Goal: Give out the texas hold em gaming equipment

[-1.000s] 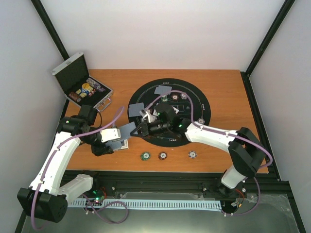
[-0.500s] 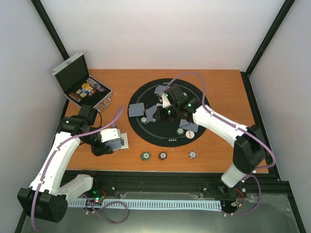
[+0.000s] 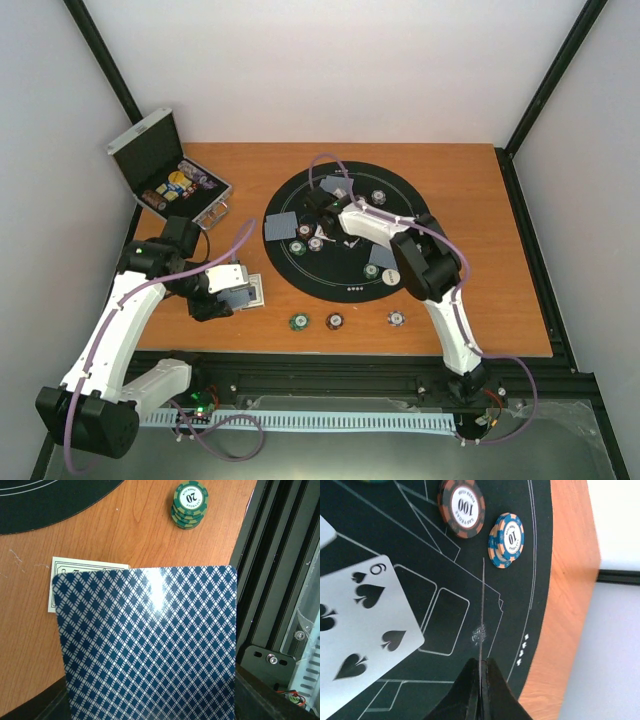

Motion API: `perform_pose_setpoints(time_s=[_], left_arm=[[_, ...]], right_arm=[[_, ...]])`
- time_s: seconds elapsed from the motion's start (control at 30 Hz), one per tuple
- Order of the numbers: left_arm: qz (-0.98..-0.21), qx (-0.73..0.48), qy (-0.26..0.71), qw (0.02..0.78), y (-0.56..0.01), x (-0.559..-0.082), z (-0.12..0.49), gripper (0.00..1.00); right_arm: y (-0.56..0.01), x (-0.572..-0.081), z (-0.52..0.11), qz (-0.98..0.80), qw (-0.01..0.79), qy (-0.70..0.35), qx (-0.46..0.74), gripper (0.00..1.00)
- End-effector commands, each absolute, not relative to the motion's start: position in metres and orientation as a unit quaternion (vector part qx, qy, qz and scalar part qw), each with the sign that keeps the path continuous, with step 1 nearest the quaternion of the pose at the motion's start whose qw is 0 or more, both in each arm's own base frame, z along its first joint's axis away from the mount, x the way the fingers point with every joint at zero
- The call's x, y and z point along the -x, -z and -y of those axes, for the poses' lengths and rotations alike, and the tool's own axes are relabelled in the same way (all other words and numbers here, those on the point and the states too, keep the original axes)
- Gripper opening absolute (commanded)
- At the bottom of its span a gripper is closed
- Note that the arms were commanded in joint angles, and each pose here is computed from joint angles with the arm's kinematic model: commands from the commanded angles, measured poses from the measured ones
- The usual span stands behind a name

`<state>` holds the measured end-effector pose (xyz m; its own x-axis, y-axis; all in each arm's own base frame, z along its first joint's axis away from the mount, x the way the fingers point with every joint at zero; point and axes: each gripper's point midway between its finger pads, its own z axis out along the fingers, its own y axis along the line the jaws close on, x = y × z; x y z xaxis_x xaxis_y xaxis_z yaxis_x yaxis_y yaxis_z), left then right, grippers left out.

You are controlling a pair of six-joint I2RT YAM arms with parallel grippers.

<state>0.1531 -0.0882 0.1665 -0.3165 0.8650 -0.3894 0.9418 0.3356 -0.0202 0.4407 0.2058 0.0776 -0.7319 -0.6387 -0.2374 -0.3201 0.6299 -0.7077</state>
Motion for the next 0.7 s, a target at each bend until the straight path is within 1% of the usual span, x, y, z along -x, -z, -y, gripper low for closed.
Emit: perform_pose_setpoints(time_s=[0.0,0.2,0.3,0.33,0.37,0.43,0.53,0.6,0.67], left_arm=[[-0.804,-0.556,0.128,0.165,-0.174,-0.156,0.091,0.01],[-0.804,-0.558,0.128,0.160,-0.169,-0.154,0.090,0.01],[-0.804,-0.559,0.125,0.160,-0.168,-0.153,0.089,0.01],[-0.804,-0.559,0.123,0.160,-0.168,-0.153,0.089,0.01],[-0.804,-0.559,0.123,0.160,-0.168,-0.153,0.088,0.01],[-0.804,-0.559,0.120,0.161,-0.168,-0.154,0.088,0.01],[-0.805,-0.558,0.121,0.163,-0.170,-0.154,0.089,0.01],[-0.804,-0.558,0.121,0.164,-0.171,-0.154,0.089,0.01],[-0.805,-0.558,0.121,0.163,-0.171,-0.153,0.088,0.01]], right_arm=[[-0.098,-0.463,-0.194,-0.808,0.250,0.438,0.304,0.03],[-0.065,-0.453,-0.191,-0.822,0.225,0.420,0.312,0.03],[-0.053,-0.444,-0.194,-0.839,0.212,0.393,0.313,0.06],[-0.052,-0.441,-0.195,-0.846,0.209,0.380,0.311,0.10],[-0.051,-0.439,-0.199,-0.854,0.208,0.362,0.311,0.15],[-0.051,-0.433,-0.205,-0.868,0.204,0.327,0.313,0.34],[-0.060,-0.426,-0.208,-0.880,0.206,0.300,0.306,0.56],[-0.073,-0.423,-0.210,-0.888,0.219,0.279,0.294,0.69],[-0.091,-0.421,-0.214,-0.898,0.238,0.246,0.276,0.77]])
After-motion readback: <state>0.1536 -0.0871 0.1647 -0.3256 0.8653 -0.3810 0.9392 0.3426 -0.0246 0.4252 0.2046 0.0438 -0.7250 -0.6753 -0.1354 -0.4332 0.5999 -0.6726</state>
